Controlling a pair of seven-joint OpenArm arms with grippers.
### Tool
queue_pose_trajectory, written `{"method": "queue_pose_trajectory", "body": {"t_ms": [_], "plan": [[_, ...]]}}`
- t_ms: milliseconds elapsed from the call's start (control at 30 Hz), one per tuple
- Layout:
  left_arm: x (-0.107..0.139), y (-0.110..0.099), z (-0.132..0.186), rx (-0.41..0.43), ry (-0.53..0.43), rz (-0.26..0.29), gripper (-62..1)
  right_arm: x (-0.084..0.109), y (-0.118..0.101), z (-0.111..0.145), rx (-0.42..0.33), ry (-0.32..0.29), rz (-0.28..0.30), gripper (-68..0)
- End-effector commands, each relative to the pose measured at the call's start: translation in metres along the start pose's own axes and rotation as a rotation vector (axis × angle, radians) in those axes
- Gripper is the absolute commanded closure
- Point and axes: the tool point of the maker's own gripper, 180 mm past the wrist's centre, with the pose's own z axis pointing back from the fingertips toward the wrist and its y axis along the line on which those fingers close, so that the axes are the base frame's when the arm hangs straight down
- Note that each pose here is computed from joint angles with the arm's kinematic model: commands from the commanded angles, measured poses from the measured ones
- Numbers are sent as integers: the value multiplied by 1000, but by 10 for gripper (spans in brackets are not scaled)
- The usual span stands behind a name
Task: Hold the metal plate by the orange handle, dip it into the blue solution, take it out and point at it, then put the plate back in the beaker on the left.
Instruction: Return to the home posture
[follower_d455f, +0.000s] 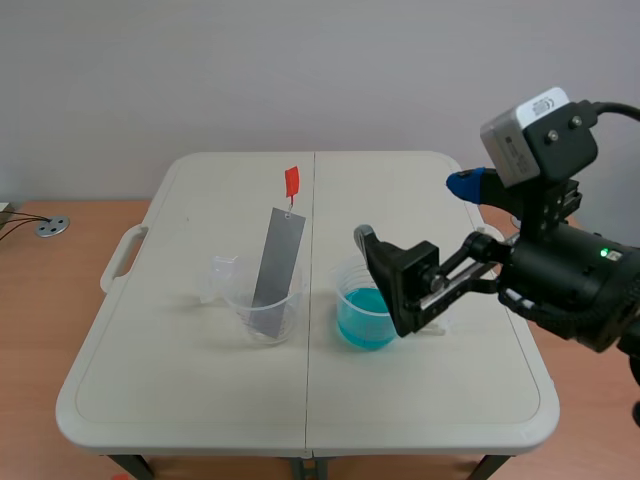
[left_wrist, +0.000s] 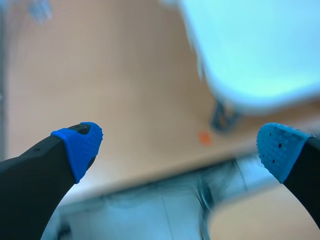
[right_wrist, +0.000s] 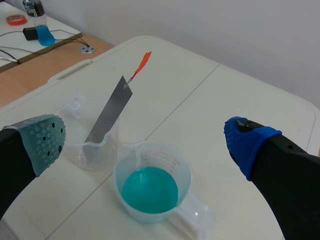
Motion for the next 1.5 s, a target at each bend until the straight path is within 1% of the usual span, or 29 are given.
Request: {"method": "queue_pose_trajectory", "body": {"t_ms": [0, 100, 200, 267, 367, 433, 500, 600, 700, 833, 900, 967, 1033, 1100, 1233, 1367, 1467], "plan": [[29, -9, -4, -22, -83, -9, -623, 6, 2, 6, -2, -26, 4, -665], [82, -21, -9, -58, -215, -57, -623, 1, 10, 19, -15, -10, 14, -665], [123, -44, -8, -111, -322, -78, -623, -3, 21, 32, -9, 4, 21, -665], [146, -59, -3, -134, -392, -72, -623, -5, 26, 40, -12, 18, 22, -665], [177, -77, 7, -145, -490, -43, -623, -9, 28, 51, -32, 29, 20, -665], [191, -88, 15, -150, -534, -16, -623, -13, 29, 58, -37, 42, 11, -665], [200, -98, 21, -156, -568, -2, -623, -18, 30, 63, -39, 59, 18, -665], [205, -109, 26, -176, -592, 27, -623, -21, 29, 68, -48, 70, 29, -665], [202, -118, 27, -194, -590, 48, -623, -24, 28, 72, -57, 79, 38, -665], [198, -129, 25, -224, -575, 44, -623, -25, 27, 73, -60, 86, 42, -665], [195, -135, 23, -238, -557, 22, -623, -26, 27, 73, -60, 90, 45, -665], [188, -141, 19, -252, -520, 13, -623, -26, 27, 73, -60, 90, 45, -665], [185, -146, 18, -264, -505, 4, -623, -26, 27, 73, -60, 91, 45, -665], [184, -147, 17, -267, -498, 6, -623, -26, 27, 73, -60, 93, 45, -665], [174, -149, 12, -271, -445, 5, -623, -26, 27, 73, -60, 95, 45, -665], [159, -153, 7, -281, -407, 35, -623, -28, 26, 73, -60, 107, 45, -665], [155, -155, 5, -287, -399, 48, -623, -29, 27, 73, -60, 110, 45, -665]]}}
